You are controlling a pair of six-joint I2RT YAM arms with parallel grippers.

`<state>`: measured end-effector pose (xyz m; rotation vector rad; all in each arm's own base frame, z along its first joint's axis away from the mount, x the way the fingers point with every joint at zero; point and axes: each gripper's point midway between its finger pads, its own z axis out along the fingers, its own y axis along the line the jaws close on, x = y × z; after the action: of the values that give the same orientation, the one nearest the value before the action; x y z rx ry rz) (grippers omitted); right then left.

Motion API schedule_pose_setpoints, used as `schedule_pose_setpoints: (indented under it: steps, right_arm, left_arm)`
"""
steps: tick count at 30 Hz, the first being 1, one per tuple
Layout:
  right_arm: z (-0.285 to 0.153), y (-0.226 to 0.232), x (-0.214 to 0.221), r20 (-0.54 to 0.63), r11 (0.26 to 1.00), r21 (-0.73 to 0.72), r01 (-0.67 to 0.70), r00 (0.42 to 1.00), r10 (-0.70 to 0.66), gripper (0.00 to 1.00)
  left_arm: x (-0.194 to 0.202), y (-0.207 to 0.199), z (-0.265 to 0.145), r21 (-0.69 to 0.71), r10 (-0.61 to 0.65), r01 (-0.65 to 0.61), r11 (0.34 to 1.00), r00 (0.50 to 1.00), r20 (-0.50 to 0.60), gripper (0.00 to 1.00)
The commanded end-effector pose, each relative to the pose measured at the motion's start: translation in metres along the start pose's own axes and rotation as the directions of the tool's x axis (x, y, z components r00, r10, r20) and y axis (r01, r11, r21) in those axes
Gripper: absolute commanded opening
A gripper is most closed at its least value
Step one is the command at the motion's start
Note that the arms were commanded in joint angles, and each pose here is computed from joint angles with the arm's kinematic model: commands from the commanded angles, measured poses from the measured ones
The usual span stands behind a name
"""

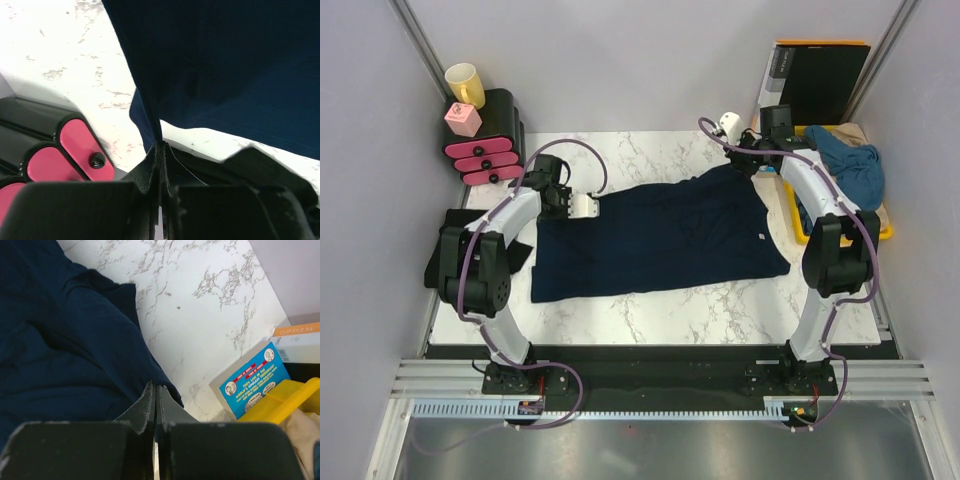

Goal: Fold and stack the t-shirts
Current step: Fold the other side of the tshirt into a rectangle

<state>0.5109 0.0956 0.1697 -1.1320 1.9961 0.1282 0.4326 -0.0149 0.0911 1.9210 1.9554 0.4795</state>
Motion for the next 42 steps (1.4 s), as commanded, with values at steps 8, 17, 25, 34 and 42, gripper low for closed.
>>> schedule_pose_setpoints:
  steps: [8,17,25,34,42]
  right_arm:
    - [-0.028,0.048,0.056,-0.152,0.98,-0.137,0.141,0.975,-0.161,0.0]
    - [-0.046,0.063,0.09,-0.231,0.967,-0.167,0.192,0.946,-0.228,0.0]
    - [-0.055,0.051,0.094,-0.259,0.965,-0.149,0.216,0.933,-0.249,0.0]
    - [-0.062,0.075,0.115,-0.295,0.939,-0.271,0.212,0.91,-0.29,0.0]
    - [-0.065,0.08,0.132,-0.352,0.923,-0.313,0.225,0.875,-0.332,0.0]
  left_arm:
    - [0.0,-0.021,-0.027,0.043,0.073,-0.074,0.996,0.997,0.026,0.02]
    - [0.01,-0.041,-0.036,0.107,0.082,-0.083,0.991,0.997,0.016,0.02]
    - [0.012,-0.053,-0.037,0.157,0.087,-0.088,0.984,0.996,0.013,0.02]
    - [0.01,-0.076,-0.04,0.255,0.105,-0.113,0.96,0.994,0.043,0.02]
    - [0.012,-0.086,-0.044,0.314,0.112,-0.12,0.942,0.993,0.044,0.02]
